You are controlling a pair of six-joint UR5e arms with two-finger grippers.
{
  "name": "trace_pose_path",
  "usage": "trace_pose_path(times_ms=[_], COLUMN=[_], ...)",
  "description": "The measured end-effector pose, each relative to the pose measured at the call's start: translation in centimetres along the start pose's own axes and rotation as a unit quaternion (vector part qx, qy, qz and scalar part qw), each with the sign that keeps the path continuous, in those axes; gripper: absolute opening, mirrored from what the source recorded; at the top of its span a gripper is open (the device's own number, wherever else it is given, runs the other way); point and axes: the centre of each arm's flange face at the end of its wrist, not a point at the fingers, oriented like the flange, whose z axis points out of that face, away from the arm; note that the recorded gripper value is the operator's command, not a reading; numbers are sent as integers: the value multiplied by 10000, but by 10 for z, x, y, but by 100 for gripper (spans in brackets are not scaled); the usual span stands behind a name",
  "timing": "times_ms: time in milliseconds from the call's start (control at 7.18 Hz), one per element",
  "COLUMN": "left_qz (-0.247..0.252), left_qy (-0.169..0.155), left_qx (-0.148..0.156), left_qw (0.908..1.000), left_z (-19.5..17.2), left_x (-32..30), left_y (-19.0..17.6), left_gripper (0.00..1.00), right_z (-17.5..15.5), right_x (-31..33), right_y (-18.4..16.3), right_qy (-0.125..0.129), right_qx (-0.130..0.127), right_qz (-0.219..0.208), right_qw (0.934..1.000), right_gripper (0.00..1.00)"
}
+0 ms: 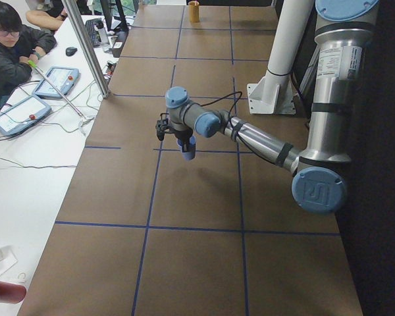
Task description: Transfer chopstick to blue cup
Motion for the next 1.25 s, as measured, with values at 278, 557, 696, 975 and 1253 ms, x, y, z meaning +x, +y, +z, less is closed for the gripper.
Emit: trace_pose_path(times_ms=[278,557,696,975,1253], left_qz=[-239,-609,-697,-755,-636], left_qy=[68,154,235,389,445], left_qx=[-81,-145,-79,13,0], left_qw=[9997,9979,9973,9964,9970], left_z=[-43,-16,13,64,95], left_x=[126,259,307,375,402], left_y=[-6,8,14,15,30], left_gripper=[0,0,0,0,0], right_z=[-1,-3,-4,-5,-7], right_x=[-2,-5,-6,-7,-10], right_y=[0,-2,-3,-4,-5], right_qy=[-61,-67,-69,-72,-72], right_qx=[16,37,46,56,75], right_qz=[70,71,66,59,35], right_qw=[10000,9999,9999,9999,9999], right_gripper=[100,100,100,100,100])
